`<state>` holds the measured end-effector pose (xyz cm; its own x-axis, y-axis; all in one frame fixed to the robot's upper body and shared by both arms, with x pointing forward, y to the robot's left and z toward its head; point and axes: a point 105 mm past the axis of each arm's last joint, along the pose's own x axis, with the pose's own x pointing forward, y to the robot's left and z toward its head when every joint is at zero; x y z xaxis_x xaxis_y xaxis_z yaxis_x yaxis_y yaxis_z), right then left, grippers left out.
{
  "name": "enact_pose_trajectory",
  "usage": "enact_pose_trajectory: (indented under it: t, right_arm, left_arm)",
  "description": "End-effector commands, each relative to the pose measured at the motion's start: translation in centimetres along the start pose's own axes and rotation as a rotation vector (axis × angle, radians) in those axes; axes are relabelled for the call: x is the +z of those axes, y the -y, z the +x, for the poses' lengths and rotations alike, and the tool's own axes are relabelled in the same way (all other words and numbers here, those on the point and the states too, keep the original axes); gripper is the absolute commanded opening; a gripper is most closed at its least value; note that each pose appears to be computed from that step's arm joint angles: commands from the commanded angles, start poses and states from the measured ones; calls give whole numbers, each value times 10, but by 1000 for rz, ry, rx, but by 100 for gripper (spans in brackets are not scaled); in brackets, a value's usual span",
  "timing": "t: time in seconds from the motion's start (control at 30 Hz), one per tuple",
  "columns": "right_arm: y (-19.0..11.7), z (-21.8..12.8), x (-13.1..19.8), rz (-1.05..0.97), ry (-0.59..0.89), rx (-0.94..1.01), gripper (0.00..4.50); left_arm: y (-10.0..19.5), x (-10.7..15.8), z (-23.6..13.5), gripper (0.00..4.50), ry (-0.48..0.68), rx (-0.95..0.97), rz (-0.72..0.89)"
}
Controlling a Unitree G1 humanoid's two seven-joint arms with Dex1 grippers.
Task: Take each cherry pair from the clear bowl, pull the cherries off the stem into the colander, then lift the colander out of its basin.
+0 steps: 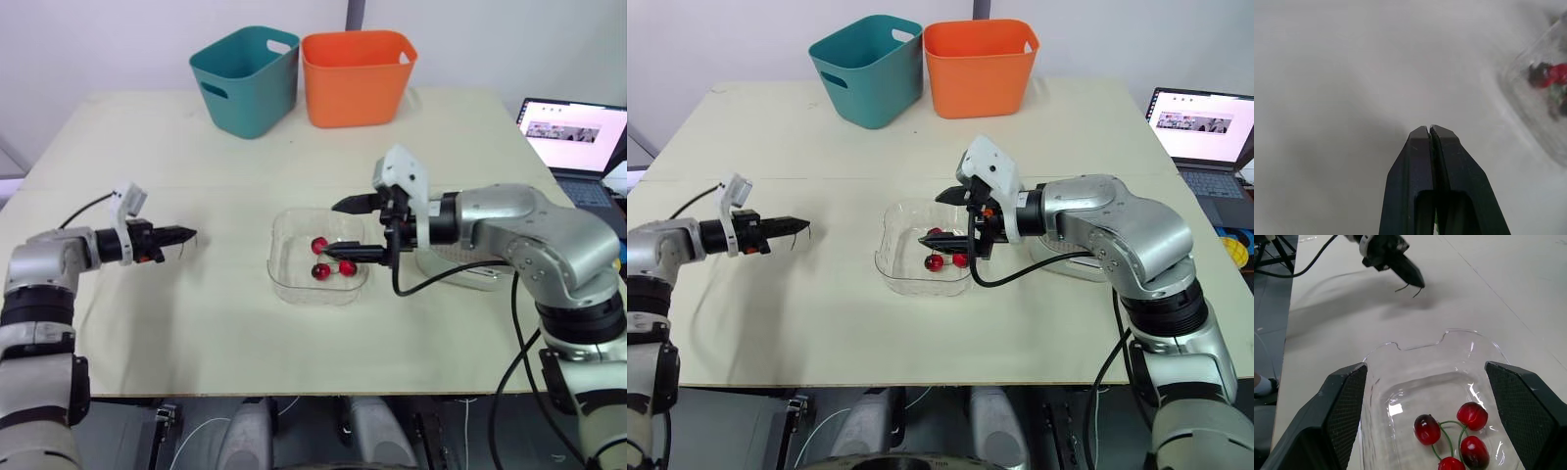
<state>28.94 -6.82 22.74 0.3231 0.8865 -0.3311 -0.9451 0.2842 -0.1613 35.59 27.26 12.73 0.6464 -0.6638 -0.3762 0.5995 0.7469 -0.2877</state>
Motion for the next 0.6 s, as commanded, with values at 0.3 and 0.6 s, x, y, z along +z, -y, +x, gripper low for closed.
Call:
enact_pose_trajectory:
  t: [0.3,0.6]
  right_arm:
    - [2,-12,9,-12,32,-21,417]
    - [19,-50,13,30,29,-89,417]
  left_arm:
    - [2,41,-31,424,23,35,188]
    - [43,91,-56,424,27,-42,495]
